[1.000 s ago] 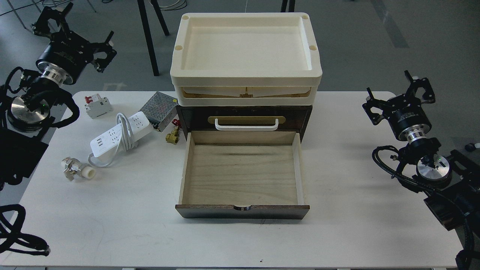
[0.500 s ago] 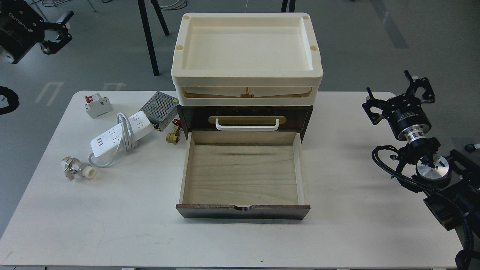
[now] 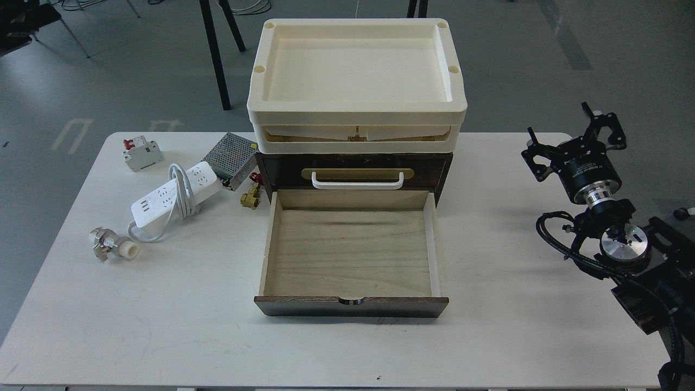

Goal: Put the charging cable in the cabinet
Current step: 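Move the left gripper toward the white power strip and cable, then lower the left gripper and grasp the white power strip with cable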

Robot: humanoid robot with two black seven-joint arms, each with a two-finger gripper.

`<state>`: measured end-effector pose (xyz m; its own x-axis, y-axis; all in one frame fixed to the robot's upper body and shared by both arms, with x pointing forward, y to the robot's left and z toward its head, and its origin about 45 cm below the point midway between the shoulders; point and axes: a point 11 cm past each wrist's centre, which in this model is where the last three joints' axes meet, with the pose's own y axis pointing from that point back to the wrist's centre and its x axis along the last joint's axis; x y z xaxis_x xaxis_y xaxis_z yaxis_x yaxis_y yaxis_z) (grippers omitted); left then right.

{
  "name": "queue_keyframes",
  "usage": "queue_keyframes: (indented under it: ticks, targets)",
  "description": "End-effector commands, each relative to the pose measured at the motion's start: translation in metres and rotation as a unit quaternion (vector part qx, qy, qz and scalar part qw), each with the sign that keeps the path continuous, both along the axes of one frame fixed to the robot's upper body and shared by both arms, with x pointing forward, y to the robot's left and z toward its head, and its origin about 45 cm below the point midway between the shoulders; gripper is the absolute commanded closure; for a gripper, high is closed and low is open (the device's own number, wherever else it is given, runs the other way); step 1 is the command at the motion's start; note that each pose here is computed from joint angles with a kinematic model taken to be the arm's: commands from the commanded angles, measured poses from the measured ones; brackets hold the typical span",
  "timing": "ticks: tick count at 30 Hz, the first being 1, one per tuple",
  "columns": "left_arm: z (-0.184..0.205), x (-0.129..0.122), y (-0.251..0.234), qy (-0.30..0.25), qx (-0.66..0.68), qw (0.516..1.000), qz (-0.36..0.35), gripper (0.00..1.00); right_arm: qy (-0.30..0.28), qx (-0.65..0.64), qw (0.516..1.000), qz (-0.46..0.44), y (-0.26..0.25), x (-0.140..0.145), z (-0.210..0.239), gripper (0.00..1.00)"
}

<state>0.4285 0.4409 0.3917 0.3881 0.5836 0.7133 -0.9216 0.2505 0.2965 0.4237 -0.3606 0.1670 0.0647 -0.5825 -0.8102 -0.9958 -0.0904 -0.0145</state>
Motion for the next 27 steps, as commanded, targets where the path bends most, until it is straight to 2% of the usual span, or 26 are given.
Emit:
queue_keyframes:
  ticks: [1,5,11,15,20,27]
  targets:
    - [-0.045,0.003,-0.013,0.046,0.126,0.991,-0.023,0.18,-0.001,-0.007,1.0,0.008,0.004,0.0,0.0,0.0]
    - [-0.092,0.001,-0.018,0.064,0.228,0.971,-0.034,0.18,-0.001,-0.008,1.0,0.01,0.005,0.0,0.0,0.0]
    - [-0.131,-0.008,-0.012,0.096,0.305,0.946,-0.047,0.18,-0.004,-0.007,1.0,0.014,0.007,0.0,0.002,0.0]
    - [-0.145,-0.007,-0.024,0.104,0.311,0.943,-0.054,0.18,-0.002,-0.009,1.0,0.017,0.009,0.0,0.0,0.0]
    - [-0.185,-0.007,-0.031,0.143,0.332,0.931,-0.055,0.19,-0.002,-0.009,1.0,0.02,0.011,0.0,0.0,0.0]
    - [-0.212,-0.003,-0.043,0.153,0.336,0.928,-0.054,0.18,-0.002,-0.019,0.999,0.026,0.013,0.0,0.0,0.0]
